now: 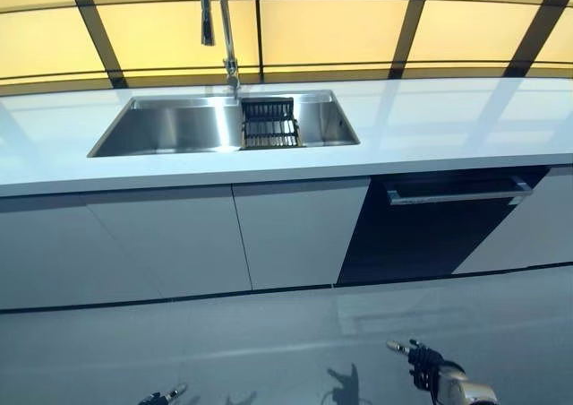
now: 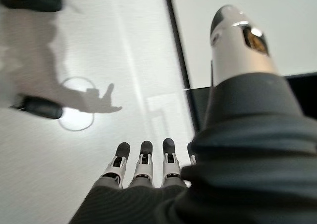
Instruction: Take plates into dishwasher
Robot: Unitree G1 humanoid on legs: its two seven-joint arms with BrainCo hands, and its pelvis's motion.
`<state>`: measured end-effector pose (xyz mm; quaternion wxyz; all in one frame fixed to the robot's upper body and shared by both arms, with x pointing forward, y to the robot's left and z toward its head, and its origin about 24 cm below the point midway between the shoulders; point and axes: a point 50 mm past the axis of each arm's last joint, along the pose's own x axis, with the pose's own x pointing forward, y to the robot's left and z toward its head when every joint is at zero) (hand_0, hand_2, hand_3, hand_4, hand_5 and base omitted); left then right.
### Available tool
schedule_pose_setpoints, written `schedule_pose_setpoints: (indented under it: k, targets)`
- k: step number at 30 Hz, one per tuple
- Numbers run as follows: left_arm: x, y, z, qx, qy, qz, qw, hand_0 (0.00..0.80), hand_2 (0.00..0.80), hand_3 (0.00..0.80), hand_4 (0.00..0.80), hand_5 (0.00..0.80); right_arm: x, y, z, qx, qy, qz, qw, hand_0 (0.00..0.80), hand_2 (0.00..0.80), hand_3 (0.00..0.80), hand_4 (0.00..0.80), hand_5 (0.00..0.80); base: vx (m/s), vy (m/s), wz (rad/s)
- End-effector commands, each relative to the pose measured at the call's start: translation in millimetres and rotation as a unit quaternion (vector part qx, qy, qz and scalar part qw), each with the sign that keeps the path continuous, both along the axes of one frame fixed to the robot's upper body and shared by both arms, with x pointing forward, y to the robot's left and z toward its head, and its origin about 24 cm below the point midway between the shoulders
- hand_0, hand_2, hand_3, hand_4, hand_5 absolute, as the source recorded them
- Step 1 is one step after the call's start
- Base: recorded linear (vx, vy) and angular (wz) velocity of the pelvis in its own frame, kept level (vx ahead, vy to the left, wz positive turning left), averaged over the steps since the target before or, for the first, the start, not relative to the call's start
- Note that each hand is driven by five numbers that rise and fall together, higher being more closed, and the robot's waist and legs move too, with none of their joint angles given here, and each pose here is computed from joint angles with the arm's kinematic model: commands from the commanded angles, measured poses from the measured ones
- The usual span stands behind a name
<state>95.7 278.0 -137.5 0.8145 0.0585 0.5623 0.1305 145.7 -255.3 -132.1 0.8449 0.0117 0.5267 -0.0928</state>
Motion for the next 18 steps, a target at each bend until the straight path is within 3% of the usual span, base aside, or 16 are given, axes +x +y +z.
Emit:
schedule_pose_setpoints:
  k: [1,6,8,18]
  targets:
    - [7.2,-6.5,-5.9,-0.003,0.043,-0.047,0.998,0.0,0.0,0.0,0.0,0.0,-0.3,12.1,-6.8,0.006,0.016,0.042,0.999,0.0,0.0,0.0,0.0,0.0,0.021,0.041,-0.03]
    - [-9.4,-22.9,-18.2,-0.017,0.113,-0.059,0.992,0.0,0.0,0.0,0.0,0.0,-36.0,26.2,-25.2,0.039,0.092,-0.001,0.995,0.0,0.0,0.0,0.0,0.0,0.011,0.021,-0.01]
    - [-18.1,-31.3,-23.0,-0.031,0.127,-0.028,0.991,0.0,0.0,0.0,0.0,0.0,-46.7,32.2,-29.7,0.044,0.118,-0.012,0.992,0.0,0.0,0.0,0.0,0.0,0.0,0.0,0.0]
    - [-10.2,-36.7,-23.6,-0.039,0.049,0.045,0.997,0.0,0.0,0.0,0.0,0.0,-58.4,37.5,-34.1,0.032,0.147,-0.002,0.989,0.0,0.0,0.0,0.0,0.0,-0.009,0.001,0.06]
